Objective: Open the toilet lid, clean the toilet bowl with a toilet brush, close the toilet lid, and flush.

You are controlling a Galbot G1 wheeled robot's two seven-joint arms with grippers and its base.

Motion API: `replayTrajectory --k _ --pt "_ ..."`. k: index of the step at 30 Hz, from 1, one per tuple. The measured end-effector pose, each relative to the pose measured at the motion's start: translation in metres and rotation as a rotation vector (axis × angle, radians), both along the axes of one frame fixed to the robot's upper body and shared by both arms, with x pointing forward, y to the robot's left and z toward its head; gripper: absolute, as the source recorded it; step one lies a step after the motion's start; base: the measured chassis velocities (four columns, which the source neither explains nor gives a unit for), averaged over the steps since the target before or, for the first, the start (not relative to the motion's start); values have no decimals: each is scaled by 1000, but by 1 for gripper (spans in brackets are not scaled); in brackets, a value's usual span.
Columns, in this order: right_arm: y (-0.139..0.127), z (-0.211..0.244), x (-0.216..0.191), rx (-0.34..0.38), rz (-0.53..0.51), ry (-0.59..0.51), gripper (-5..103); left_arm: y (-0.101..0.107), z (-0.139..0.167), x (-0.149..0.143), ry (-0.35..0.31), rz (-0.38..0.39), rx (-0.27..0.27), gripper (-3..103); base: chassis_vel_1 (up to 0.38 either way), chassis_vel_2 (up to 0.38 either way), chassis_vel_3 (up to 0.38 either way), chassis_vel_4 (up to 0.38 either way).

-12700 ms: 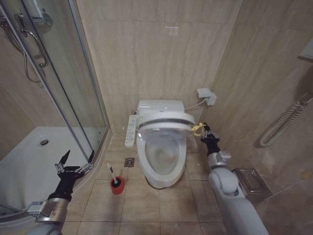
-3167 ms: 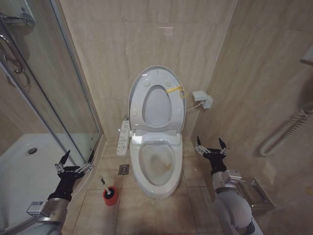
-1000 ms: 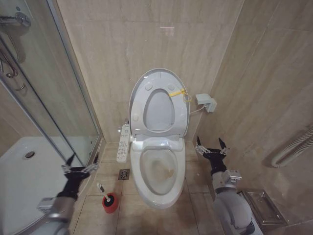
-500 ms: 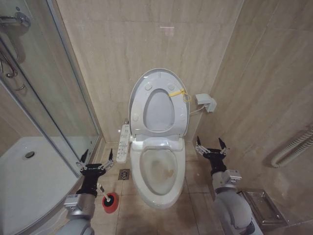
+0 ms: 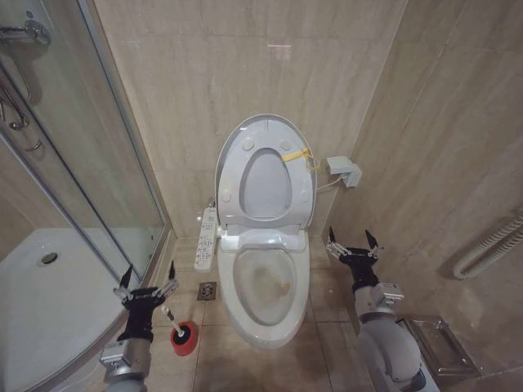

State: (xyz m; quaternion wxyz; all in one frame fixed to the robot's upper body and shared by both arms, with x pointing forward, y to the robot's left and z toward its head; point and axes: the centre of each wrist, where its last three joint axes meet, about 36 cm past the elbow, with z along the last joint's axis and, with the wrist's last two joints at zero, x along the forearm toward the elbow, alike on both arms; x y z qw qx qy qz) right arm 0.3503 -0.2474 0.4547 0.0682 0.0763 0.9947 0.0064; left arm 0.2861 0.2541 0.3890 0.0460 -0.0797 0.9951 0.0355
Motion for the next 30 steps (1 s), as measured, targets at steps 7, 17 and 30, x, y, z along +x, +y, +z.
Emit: replayTrajectory --k 7,17,30 --pt "0 0 0 0 0 0 100 3 -55 -3 -2 -32 -20 100 0 0 0 0" --pt "0 0 0 0 0 0 100 19 -105 -1 28 -51 -6 100 0 0 0 0" --pt "0 0 0 0 0 0 100 39 -165 1 93 -40 1 98 0 0 0 0"
